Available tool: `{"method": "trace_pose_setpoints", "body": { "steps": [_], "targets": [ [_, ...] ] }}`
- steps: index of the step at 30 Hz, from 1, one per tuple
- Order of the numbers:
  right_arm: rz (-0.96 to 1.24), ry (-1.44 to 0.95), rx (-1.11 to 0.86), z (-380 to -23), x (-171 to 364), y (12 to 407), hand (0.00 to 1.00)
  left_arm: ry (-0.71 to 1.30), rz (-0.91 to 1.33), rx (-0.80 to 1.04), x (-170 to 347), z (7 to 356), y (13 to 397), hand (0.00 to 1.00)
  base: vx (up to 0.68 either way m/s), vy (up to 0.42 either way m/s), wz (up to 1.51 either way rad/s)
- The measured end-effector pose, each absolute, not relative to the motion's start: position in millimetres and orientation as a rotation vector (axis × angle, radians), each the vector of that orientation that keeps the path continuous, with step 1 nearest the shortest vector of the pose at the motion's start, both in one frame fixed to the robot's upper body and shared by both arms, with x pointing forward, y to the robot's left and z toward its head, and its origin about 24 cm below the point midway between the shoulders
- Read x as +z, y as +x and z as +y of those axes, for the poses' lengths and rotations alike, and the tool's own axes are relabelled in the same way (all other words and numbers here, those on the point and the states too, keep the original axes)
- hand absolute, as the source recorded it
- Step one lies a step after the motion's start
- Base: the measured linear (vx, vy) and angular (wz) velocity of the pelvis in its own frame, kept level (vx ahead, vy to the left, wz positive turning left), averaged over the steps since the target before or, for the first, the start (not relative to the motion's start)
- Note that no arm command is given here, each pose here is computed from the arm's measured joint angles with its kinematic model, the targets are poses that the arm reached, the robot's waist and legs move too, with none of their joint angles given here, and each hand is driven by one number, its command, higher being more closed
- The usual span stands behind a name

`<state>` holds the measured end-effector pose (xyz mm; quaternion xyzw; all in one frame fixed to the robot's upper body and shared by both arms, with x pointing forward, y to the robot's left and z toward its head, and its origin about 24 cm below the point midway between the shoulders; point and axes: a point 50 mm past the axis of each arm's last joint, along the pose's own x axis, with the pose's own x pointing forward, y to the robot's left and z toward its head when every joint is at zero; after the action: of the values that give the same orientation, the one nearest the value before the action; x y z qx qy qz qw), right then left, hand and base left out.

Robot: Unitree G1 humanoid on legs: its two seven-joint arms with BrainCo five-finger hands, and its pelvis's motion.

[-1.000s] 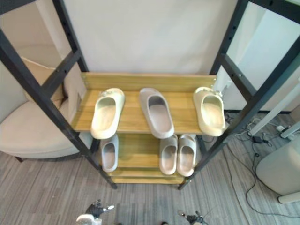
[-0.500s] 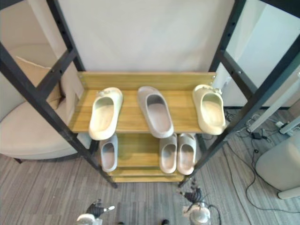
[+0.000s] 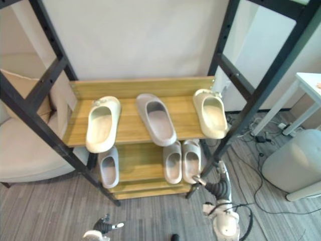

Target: Organize the slippers on the shoe rack

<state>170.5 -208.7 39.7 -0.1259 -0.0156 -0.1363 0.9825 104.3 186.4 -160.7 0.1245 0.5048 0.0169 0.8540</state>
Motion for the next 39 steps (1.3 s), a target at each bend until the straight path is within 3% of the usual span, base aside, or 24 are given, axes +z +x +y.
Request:
{"method": "trace_pose_setpoints", "body": {
  "steps": [10,26,39],
  "targets": [
    [-0.314,-0.320,-0.220,-207.9,94.2,186.0,0.00,0.277,1.068,0.005,-161.8,183.7,101.0,0.00,0.01,-0.004,-0.04],
    [-0.534,-0.356,-0.104,-213.5,146.0,219.8,0.00,0.259,1.054,-0.022,-161.4,181.5,102.0,0.00,-0.01,-0.012,0.07],
    [-0.517,-0.380,-0.088,-229.6,165.5,272.2,0.00,0.252,1.030,-0.022,-159.4,179.9,106.6,0.00,-0.01,-0.006,0.08]
  ]
}}
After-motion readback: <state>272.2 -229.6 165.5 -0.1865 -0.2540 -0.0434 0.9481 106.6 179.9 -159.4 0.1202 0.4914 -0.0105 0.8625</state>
